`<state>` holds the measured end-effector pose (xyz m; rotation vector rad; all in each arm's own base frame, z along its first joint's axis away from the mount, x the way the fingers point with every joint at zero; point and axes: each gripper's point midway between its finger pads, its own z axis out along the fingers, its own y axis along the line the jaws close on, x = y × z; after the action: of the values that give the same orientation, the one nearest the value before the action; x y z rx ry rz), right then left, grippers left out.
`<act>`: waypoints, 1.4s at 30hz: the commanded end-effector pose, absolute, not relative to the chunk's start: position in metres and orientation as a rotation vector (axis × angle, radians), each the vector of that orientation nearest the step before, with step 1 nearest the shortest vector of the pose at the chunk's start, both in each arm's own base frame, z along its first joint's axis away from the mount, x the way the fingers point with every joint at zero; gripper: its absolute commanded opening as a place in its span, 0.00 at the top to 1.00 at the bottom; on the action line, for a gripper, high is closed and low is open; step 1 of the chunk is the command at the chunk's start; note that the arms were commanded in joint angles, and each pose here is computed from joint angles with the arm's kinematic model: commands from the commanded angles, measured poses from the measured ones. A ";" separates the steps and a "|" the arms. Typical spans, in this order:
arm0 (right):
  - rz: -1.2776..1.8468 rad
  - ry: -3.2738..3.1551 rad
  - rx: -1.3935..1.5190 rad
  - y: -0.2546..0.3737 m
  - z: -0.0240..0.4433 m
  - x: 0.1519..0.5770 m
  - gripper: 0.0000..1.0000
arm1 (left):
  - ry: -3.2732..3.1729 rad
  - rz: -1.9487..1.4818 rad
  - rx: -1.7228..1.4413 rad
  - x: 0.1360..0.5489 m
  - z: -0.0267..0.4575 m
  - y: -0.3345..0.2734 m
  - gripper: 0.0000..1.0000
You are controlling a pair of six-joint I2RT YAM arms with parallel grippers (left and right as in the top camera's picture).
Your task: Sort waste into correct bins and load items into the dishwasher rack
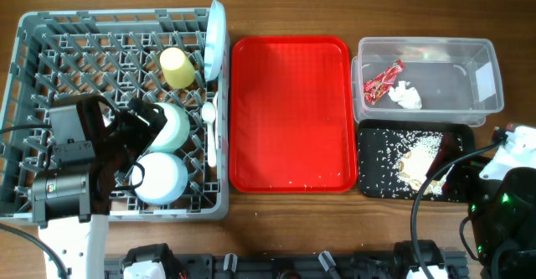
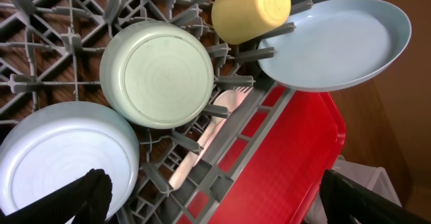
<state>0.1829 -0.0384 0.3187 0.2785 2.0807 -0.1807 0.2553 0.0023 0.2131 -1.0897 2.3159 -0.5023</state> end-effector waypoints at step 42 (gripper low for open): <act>0.063 1.427 -0.059 0.019 0.210 0.244 0.00 | 2.314 -0.524 -1.087 0.257 0.216 0.001 0.00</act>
<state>0.2431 0.0147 0.2178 -0.0421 1.4259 0.0390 0.2556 0.0012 0.2122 -1.0901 2.3217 -0.5091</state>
